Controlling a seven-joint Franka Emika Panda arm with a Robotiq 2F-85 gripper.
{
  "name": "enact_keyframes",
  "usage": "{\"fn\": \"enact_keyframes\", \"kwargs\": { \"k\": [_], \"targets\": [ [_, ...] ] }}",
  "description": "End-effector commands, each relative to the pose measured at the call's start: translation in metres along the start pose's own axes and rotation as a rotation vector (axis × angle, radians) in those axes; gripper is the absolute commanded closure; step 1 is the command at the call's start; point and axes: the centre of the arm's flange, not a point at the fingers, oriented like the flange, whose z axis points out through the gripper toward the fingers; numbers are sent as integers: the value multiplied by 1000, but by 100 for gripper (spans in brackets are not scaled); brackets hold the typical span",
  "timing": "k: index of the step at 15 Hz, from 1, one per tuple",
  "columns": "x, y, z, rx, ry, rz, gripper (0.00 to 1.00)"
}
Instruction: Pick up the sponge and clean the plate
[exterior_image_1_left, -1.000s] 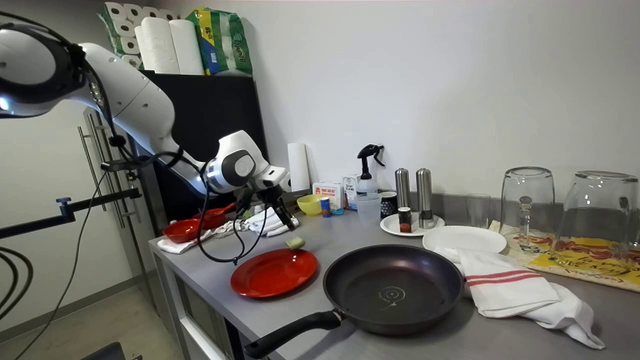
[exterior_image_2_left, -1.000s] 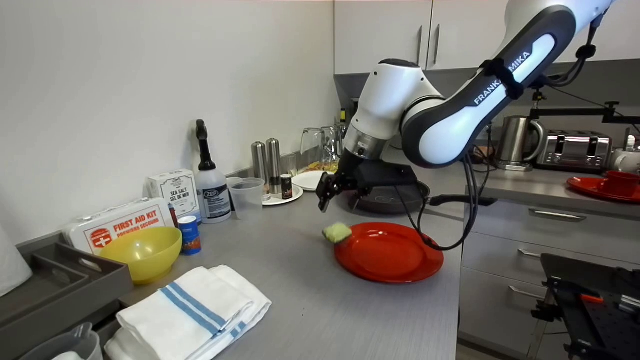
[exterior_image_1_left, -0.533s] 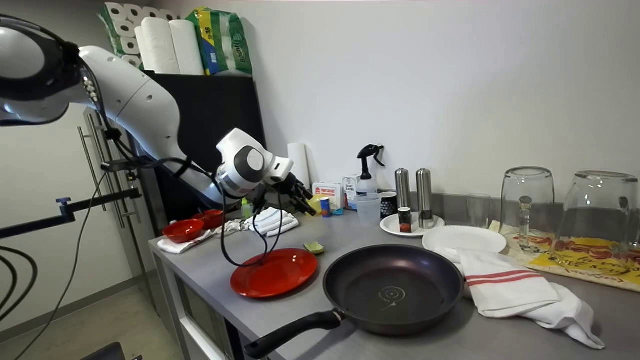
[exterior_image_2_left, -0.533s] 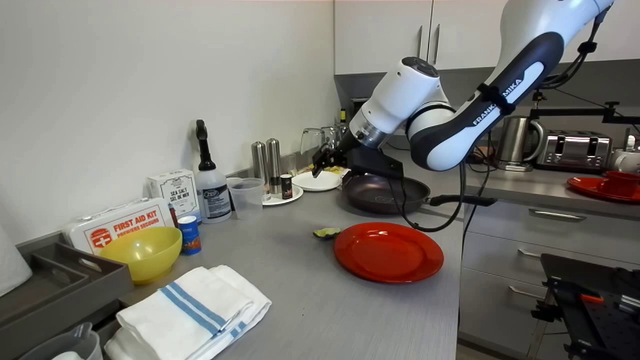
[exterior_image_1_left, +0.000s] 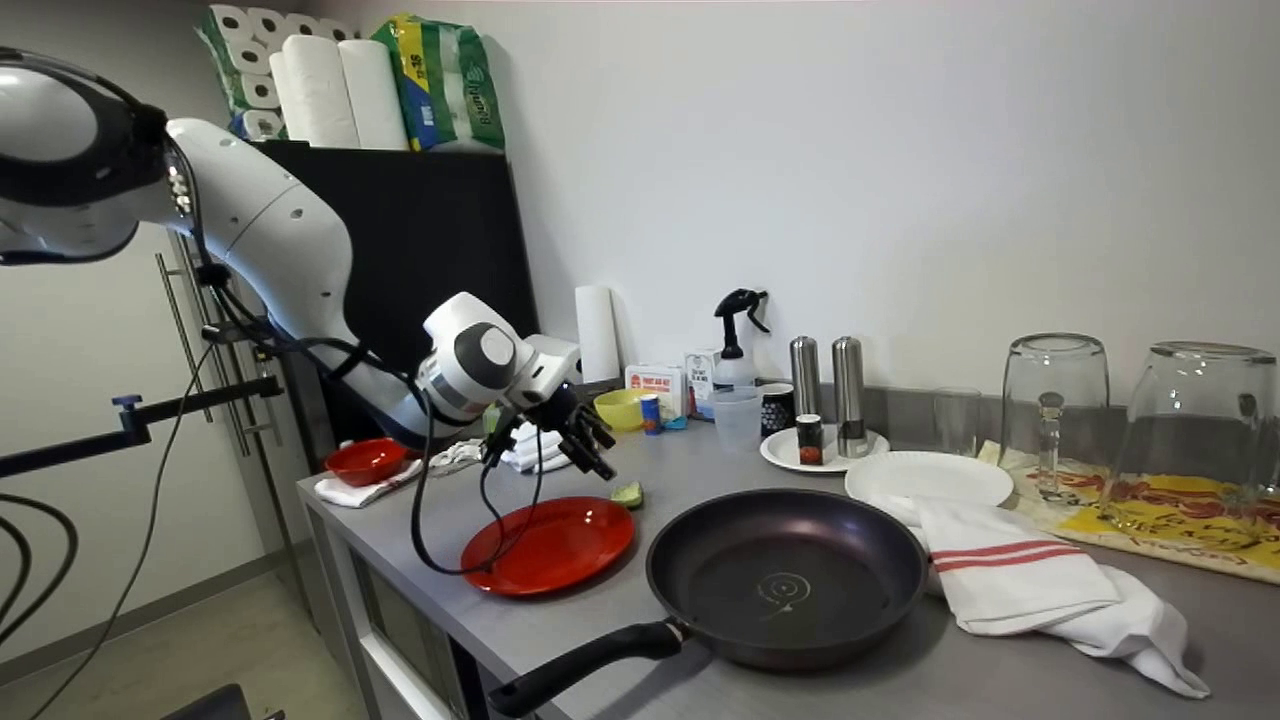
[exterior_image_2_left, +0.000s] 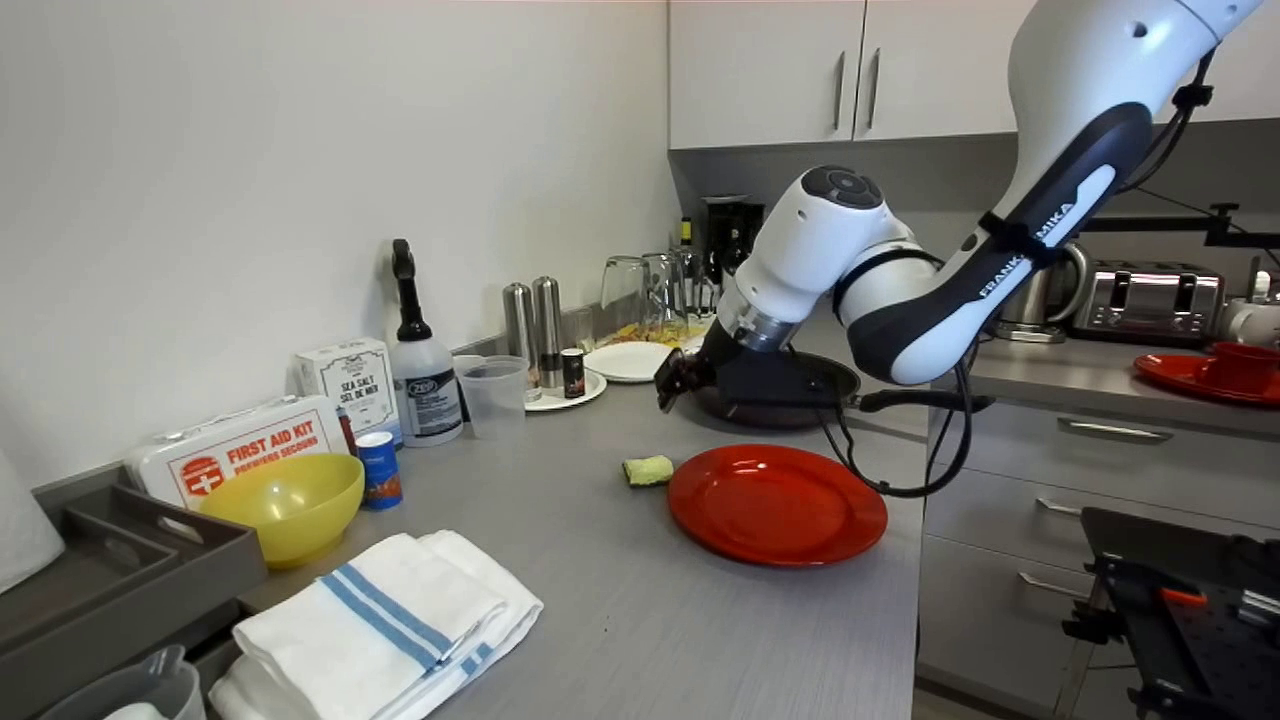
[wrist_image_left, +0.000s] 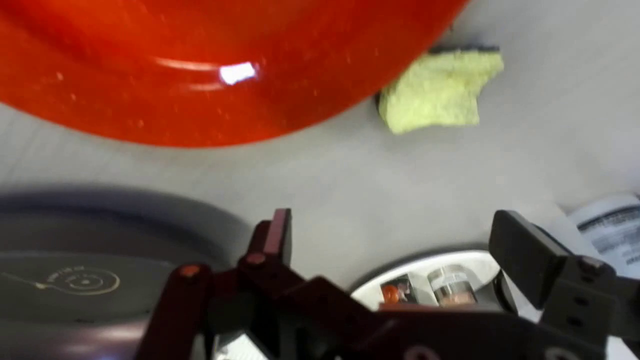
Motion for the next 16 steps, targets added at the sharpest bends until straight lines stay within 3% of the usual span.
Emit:
{"fn": "enact_keyframes", "kwargs": {
  "k": [1, 8, 16],
  "targets": [
    [-23, -3, -4, -37, -121, -42, 0],
    [-36, -4, -6, -53, -216, -92, 0],
    [-29, 0, -11, -43, -254, -153, 0]
  ]
}}
